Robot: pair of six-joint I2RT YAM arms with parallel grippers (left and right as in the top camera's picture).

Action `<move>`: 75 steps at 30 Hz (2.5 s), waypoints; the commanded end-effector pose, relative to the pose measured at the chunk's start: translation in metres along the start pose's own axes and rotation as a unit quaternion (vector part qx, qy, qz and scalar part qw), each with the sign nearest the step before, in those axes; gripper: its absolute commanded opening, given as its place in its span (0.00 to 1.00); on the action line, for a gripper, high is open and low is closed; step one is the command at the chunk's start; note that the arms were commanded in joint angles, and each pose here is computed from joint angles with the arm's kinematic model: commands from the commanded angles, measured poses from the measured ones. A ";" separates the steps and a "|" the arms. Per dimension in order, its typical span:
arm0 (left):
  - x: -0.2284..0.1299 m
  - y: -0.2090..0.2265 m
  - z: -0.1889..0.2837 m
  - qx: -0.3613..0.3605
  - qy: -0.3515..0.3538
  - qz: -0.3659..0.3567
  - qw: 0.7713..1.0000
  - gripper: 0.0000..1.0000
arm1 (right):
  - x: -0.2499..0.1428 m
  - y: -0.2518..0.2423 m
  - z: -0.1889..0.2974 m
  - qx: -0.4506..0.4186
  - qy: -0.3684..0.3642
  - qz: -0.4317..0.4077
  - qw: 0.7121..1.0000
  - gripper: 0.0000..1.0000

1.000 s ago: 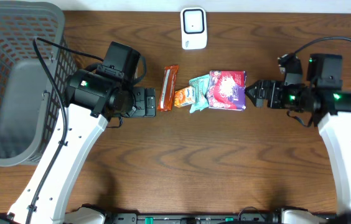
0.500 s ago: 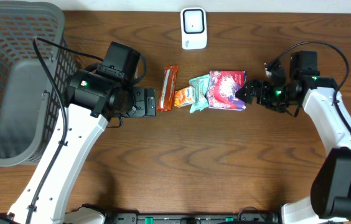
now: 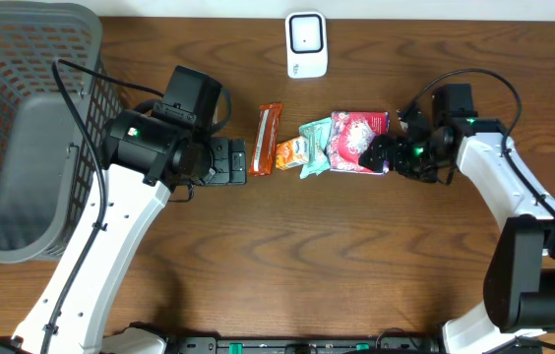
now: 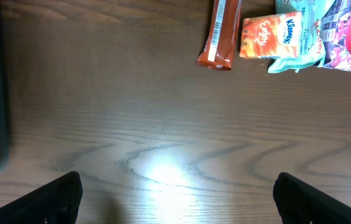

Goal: Scan the item barcode

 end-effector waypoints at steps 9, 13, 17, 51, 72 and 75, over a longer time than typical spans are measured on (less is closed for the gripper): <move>0.001 0.001 0.001 0.007 -0.003 0.000 1.000 0.98 | 0.012 0.003 0.000 -0.023 -0.035 0.016 0.999 0.95; 0.001 0.001 0.001 0.007 -0.003 0.000 1.000 0.98 | 0.015 0.003 0.001 -0.021 -0.045 0.011 0.999 0.79; 0.001 0.001 0.001 0.007 -0.003 0.000 1.000 0.98 | 0.017 0.004 0.001 -0.018 -0.053 0.013 0.998 0.78; 0.001 0.001 0.001 0.007 -0.003 0.000 1.000 0.98 | 0.039 0.033 0.075 -0.396 -0.216 -0.007 0.892 0.01; 0.001 0.001 0.001 0.007 -0.003 0.000 1.000 0.98 | -0.013 0.119 -0.048 -0.393 -0.197 0.110 0.891 0.31; 0.001 0.001 0.001 0.007 -0.003 0.000 1.000 0.98 | -0.017 0.134 -0.051 -0.351 -0.185 0.117 0.910 0.33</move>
Point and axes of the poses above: each gripper's point midway between its finger pads, its own z axis back along the fingers, its own y axis along the line the jaws close on, x = y × z, the point moved 10 cm from there along z, back along the fingers, and after that the axes turned 6 degrees about -z, right-handed, at the moved point
